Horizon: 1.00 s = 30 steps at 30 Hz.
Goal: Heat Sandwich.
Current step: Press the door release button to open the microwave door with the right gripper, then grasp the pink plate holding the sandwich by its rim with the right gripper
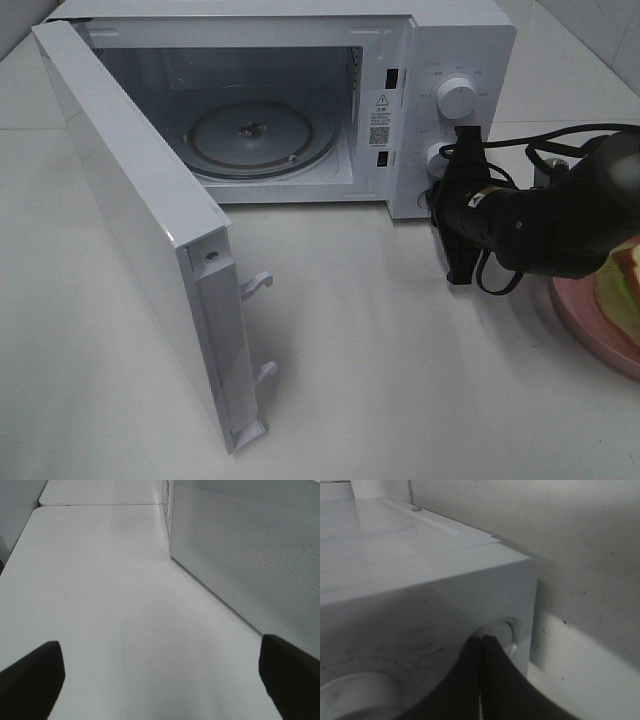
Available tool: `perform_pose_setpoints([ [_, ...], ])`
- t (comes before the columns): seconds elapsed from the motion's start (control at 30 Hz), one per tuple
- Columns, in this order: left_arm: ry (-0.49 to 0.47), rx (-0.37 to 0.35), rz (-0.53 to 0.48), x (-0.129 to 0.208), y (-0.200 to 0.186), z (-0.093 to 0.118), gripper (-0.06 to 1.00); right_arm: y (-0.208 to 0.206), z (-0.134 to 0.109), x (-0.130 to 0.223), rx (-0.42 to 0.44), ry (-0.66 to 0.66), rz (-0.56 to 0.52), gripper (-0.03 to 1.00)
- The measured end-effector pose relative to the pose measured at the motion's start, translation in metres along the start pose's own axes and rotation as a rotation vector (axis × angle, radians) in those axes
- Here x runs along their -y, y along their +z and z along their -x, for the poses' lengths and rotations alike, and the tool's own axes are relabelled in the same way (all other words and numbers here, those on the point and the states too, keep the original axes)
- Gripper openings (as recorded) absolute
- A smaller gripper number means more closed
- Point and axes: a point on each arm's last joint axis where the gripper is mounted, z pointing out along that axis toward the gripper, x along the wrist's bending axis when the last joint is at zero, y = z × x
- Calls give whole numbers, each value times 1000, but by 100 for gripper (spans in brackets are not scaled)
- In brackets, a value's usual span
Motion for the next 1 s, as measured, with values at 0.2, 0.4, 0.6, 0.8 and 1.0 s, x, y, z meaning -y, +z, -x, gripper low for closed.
perform_pose_setpoints([
  [0.2, 0, 0, 0, 0, 0, 0, 99, -10, 0, 1, 60, -31, -31, 1],
  [0.4, 0, 0, 0, 0, 0, 0, 99, -25, -6, 4, 155, -148, -83, 1],
  [0.6, 0, 0, 0, 0, 0, 0, 99, -41, -14, 7, 226, -312, -147, 2],
  [0.8, 0, 0, 0, 0, 0, 0, 99, -63, -16, 11, 346, -595, -281, 4],
  [1.0, 0, 0, 0, 0, 0, 0, 99, -79, -18, 11, 369, -956, -414, 5],
])
